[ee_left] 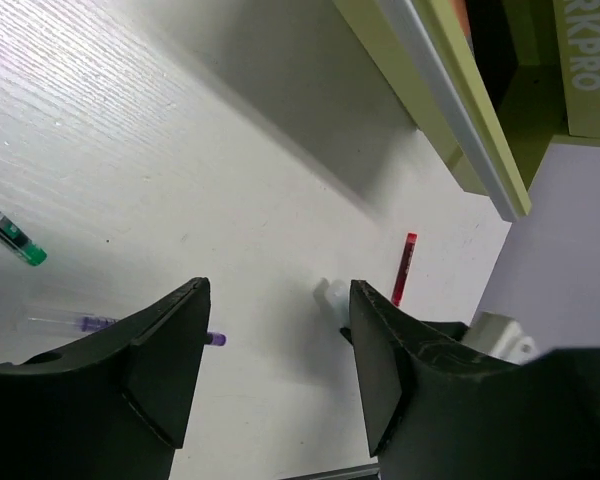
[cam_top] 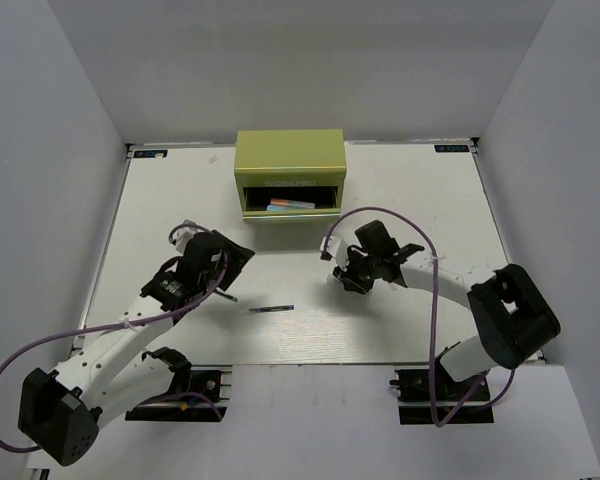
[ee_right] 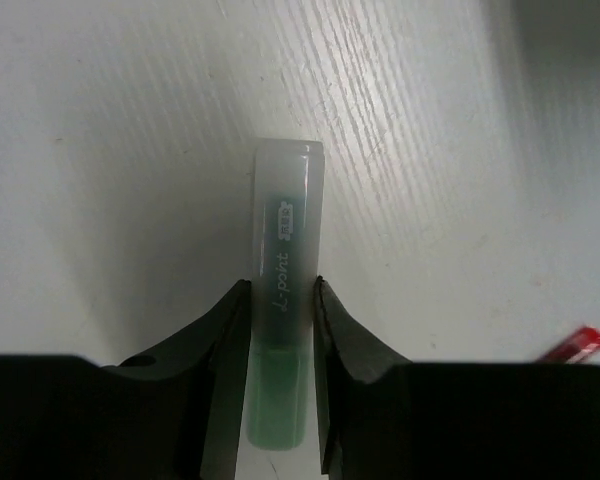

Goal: Sort the stationery into containers
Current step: Pick up the stationery from the center of the board, then place the stationery in the drawer.

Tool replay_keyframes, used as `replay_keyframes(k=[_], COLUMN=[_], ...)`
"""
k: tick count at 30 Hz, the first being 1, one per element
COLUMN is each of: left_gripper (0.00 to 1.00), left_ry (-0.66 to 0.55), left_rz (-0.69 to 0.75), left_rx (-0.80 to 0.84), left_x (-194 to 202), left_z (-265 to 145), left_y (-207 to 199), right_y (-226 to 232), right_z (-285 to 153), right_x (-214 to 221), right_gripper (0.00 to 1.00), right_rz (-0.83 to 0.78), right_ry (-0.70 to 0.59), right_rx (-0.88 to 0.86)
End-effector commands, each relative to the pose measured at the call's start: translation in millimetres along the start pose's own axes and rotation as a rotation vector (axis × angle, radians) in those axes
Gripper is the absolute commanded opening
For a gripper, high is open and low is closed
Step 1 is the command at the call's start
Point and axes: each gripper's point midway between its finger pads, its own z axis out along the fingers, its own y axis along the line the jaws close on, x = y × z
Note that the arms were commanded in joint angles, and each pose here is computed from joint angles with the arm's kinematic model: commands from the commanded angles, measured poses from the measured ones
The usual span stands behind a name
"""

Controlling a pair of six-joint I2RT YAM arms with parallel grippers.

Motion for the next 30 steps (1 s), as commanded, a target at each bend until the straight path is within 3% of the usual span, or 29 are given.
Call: replay_keyframes(k=[1, 6, 9, 13, 21, 22, 23, 25, 26, 30], left_gripper=[0.68, 0.7, 0.74, 0.8, 0.81, 0.81, 0.81, 0.81, 0.81, 0.81], left_ry=[0.002, 0.01, 0.016, 0.021, 0.019, 0.019, 0.019, 0.016, 0.013, 0.017], left_rz=[0.008, -0.033, -0.038, -0.033, -0.045, -0.045, -0.055, -0.049, -0.052, -0.049], left_rx=[0.0, -0.029, -0.048, -0.066, -0.101, -0.103, -0.103, -0.128, -0.117, -0.131], left_x=[1.4, 7.2, 9.9, 11.0, 14.0, 14.0, 13.9, 14.7, 13.7, 15.5], left_z=[-5.3, -5.9, -7.9, -11.8, -17.3, -18.9, -18.9, -20.0, -21.6, -23.8], left_y=[8.9, 25.9, 35.7, 41.9, 61.6, 62.8, 62.3, 71.3, 69.4, 76.5], right_y=[-11.8, -35.9, -44.8, -68.9, -119.8, -125.4, -126.0, -132.7, -133.8, -129.6], right_z=[-39.7, -93.8, -100.5, -92.9, -53.8, -52.6, -44.7, -40.9, -37.4, -45.8], right_x=[-60.5, -157.9, -188.3, -214.8, -245.1, -251.1, -248.5, -250.7, -249.9, -256.9], right_gripper=[0.0, 0.0, 0.0, 0.0, 0.0, 0.03, 0.17, 0.3, 0.41, 0.55], right_rz=[-0.176, -0.348, -0.428, -0.504, -0.545, -0.548, -0.542, -0.53, -0.523, -0.506], right_ry=[-0.133, -0.342, -0.398, -0.415, -0.382, -0.385, -0.374, -0.363, -0.359, -0.394], right_rx=[0.004, 0.067, 0.063, 0.118, 0.179, 0.191, 0.178, 0.186, 0.184, 0.17])
